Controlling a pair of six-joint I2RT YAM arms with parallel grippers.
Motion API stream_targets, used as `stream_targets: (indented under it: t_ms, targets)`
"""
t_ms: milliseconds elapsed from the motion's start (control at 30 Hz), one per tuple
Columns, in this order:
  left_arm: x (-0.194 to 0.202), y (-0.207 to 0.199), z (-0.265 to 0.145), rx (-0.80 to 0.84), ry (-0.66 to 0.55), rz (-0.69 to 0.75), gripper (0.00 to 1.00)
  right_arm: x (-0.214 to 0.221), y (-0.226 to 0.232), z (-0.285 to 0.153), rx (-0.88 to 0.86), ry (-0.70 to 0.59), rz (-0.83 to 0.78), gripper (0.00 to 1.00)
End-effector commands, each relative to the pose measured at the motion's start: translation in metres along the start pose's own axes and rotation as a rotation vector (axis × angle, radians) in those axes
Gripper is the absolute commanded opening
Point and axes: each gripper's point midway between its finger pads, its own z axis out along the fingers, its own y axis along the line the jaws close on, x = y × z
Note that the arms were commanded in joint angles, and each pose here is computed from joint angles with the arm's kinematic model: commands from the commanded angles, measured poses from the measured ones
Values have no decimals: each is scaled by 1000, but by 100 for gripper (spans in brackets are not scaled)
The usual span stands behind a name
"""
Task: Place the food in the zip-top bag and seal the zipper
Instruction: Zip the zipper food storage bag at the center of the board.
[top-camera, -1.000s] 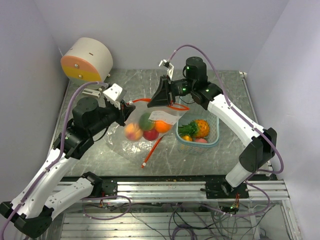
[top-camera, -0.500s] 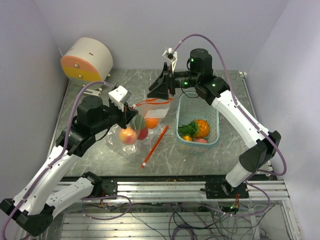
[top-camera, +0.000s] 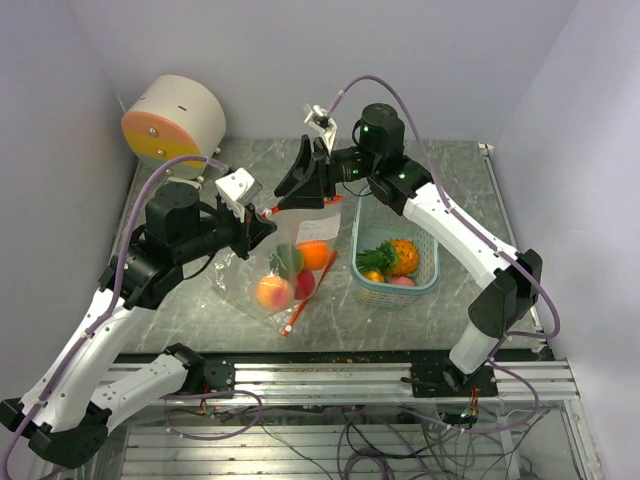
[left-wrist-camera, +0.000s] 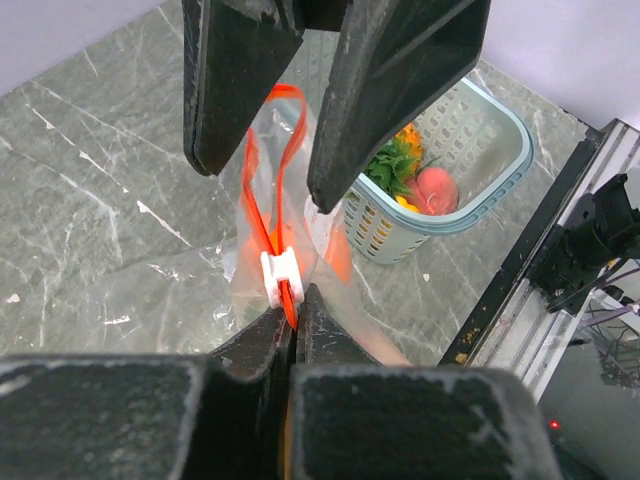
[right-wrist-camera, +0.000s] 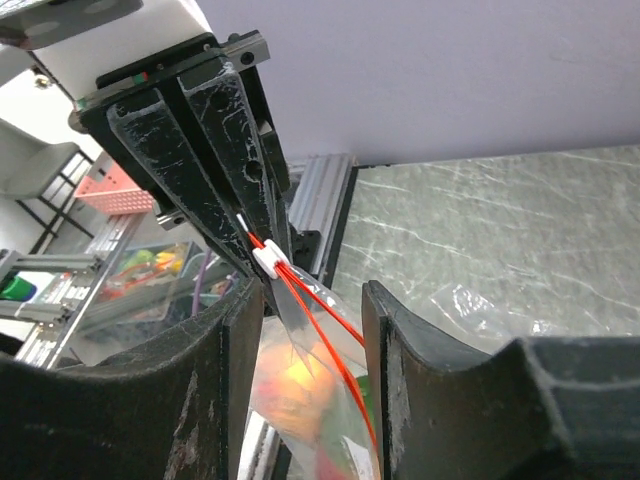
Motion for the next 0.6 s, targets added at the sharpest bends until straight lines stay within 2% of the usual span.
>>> stream_targets:
  t_ms: [0,233,567]
  targets:
    - [-12,-5,-9,17,-26,12,7,-10,19,0,-108,-29,-44,45]
    - [-17,-5,-9,16,-31,8,7,-9,29,2,-172,-49,-25,46]
    - [-18,-7,-9,25,-30,1,7,2,12,15,-106,-29,-26,48]
